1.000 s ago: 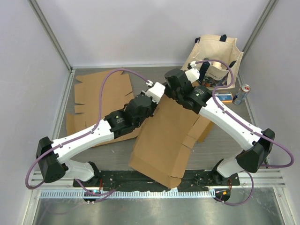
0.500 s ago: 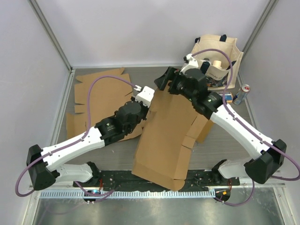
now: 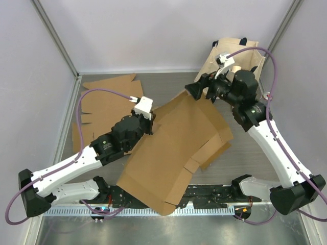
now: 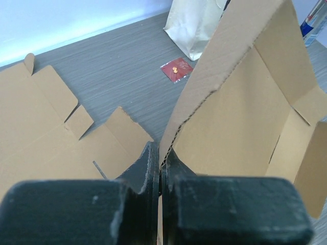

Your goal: Fold the paper box

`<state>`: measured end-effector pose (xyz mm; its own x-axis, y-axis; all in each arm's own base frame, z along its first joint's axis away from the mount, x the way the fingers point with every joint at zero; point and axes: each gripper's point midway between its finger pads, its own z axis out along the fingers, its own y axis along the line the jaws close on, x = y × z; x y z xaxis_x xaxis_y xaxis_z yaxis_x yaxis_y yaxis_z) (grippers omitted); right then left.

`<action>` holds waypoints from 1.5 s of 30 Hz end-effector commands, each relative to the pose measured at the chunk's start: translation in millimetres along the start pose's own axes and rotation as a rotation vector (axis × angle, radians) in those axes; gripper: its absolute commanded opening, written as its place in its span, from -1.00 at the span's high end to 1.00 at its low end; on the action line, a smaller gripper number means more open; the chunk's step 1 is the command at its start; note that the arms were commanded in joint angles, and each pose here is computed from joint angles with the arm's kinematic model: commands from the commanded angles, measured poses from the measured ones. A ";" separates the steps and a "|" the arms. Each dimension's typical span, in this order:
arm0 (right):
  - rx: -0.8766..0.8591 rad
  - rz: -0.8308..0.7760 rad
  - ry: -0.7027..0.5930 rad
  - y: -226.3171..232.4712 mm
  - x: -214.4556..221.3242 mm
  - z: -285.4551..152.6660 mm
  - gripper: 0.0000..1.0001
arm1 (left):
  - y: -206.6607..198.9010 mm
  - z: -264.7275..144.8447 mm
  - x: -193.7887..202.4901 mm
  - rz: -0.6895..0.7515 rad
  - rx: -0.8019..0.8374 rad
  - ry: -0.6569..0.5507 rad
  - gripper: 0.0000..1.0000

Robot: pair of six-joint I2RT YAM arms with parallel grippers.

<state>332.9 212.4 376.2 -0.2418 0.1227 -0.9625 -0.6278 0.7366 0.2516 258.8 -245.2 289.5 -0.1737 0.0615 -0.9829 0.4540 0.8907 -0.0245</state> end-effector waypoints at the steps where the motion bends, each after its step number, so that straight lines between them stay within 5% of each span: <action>1: 0.022 -0.122 -0.046 -30.3 -22.5 -14.2 -0.62 | 8.2 -12.7 -37.3 -0.123 -0.011 -0.125 1.00; 10: -0.239 -0.271 -0.026 -15.7 1.1 -43.4 -0.64 | 13.3 -27.6 -42.4 -0.142 0.006 -0.135 1.00; 34: -0.484 -0.261 0.021 -25.4 5.6 -17.3 -0.49 | 1.4 -65.4 -56.1 -0.049 0.195 -0.202 1.00; 40: -0.565 -0.230 0.046 -6.3 21.7 -10.4 -0.20 | -1.1 -66.2 -63.3 -0.060 0.209 -0.232 1.00; 45: -0.547 -0.227 0.013 -2.5 18.4 -3.5 0.33 | -0.6 -63.8 -60.6 -0.065 0.200 -0.226 1.00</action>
<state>327.3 203.7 342.2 -0.1347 -0.0391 -0.9901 -0.9459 0.3027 0.1168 212.0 -219.5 337.0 -0.0673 -0.0397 -0.9969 0.6100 0.7891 -0.0726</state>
